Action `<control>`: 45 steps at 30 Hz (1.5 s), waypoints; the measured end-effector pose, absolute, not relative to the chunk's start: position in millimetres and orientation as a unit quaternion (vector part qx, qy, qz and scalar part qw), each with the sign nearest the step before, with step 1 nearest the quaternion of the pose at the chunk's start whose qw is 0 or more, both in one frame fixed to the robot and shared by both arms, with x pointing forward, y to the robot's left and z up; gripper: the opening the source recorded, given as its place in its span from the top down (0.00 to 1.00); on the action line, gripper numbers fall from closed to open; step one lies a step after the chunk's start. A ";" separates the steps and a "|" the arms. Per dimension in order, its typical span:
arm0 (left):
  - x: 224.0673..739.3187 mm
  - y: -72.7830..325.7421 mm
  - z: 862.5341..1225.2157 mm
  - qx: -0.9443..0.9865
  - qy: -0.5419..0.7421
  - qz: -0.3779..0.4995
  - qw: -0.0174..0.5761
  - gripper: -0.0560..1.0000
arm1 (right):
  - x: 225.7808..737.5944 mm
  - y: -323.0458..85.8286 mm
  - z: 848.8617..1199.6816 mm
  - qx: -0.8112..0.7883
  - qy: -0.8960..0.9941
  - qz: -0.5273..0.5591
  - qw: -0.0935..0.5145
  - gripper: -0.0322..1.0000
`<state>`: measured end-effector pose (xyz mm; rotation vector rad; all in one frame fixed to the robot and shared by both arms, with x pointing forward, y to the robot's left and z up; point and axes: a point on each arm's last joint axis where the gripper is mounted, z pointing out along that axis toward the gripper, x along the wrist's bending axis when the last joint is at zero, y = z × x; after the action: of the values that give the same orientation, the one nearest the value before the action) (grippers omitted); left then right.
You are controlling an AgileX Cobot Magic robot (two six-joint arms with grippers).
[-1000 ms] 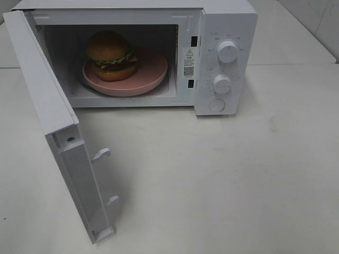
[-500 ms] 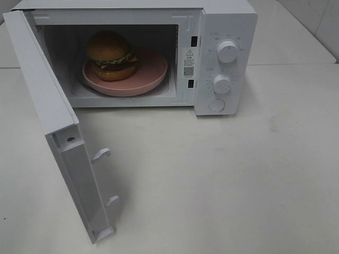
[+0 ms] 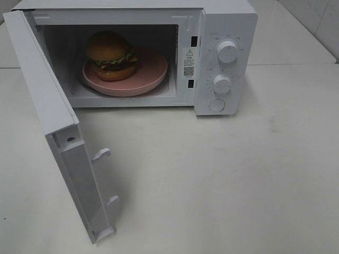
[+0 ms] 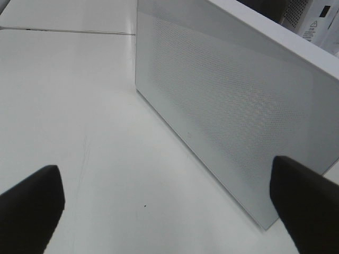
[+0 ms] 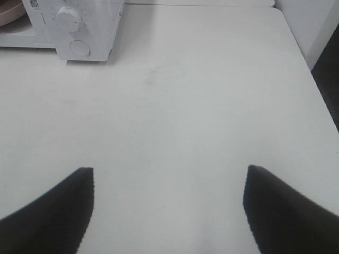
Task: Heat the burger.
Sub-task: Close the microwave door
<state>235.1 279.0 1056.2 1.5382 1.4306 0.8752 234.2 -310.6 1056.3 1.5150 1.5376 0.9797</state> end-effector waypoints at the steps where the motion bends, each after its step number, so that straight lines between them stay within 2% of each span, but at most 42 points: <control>1: 235.1 279.0 1056.2 0.614 0.571 0.349 0.420 0.02 | 234.2 -310.6 1056.3 0.592 0.601 0.383 0.376 0.23; 37: 235.1 279.0 1056.2 0.614 0.571 0.349 0.420 0.02 | 234.2 -310.6 1056.3 0.592 0.601 0.383 0.376 0.23; 45: 235.1 276.9 1061.7 0.603 0.563 0.352 0.442 0.02 | 234.2 -310.6 1056.3 0.592 0.601 0.383 0.376 0.23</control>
<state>235.1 276.9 1061.7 1.4975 1.3978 0.8725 234.2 -310.6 1056.3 1.5150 1.5376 0.9797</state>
